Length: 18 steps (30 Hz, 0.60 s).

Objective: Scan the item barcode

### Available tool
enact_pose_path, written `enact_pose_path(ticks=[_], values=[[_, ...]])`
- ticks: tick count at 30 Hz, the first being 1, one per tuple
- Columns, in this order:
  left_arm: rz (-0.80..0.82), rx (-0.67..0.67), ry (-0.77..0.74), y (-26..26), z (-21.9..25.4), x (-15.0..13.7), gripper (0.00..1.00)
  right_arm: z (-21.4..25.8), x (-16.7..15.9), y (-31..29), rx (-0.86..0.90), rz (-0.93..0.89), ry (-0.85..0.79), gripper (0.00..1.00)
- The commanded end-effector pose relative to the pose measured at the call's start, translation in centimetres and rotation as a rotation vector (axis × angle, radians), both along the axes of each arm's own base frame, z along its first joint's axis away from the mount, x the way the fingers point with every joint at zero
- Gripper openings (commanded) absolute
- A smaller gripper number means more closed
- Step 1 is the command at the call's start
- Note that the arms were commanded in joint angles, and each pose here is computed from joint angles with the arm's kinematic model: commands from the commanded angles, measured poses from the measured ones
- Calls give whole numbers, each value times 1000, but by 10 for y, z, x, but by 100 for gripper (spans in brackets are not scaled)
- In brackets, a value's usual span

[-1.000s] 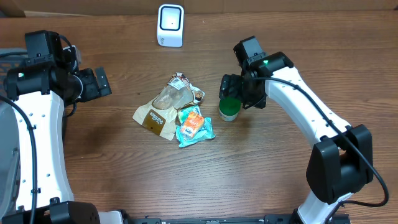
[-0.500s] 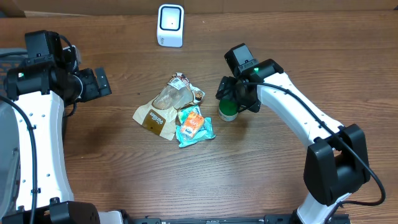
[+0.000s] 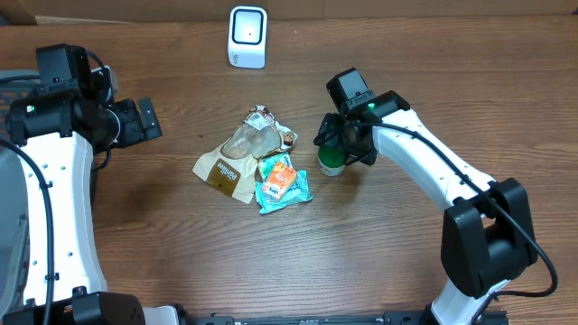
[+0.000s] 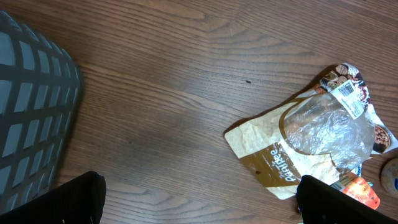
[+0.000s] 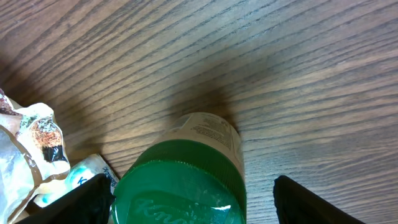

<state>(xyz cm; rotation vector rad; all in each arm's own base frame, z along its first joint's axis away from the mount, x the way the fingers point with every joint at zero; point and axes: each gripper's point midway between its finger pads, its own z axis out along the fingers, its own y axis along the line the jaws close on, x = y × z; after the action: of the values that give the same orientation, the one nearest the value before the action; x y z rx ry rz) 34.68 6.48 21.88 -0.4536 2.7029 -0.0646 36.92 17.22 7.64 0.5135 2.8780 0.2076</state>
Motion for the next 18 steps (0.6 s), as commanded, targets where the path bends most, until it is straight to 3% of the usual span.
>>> enact_pose_path(ticks=[1,9,18], values=[[-18,2,-13,-2,4,1,100,-5,-3,-4,-17,-6,15,78],[-18,3,-12,-2,4,1,100,-6,-10,-2,-32,121,32,52],[-18,2,-12,-2,4,1,100,-4,-6,-1,-94,425,-15,41]])
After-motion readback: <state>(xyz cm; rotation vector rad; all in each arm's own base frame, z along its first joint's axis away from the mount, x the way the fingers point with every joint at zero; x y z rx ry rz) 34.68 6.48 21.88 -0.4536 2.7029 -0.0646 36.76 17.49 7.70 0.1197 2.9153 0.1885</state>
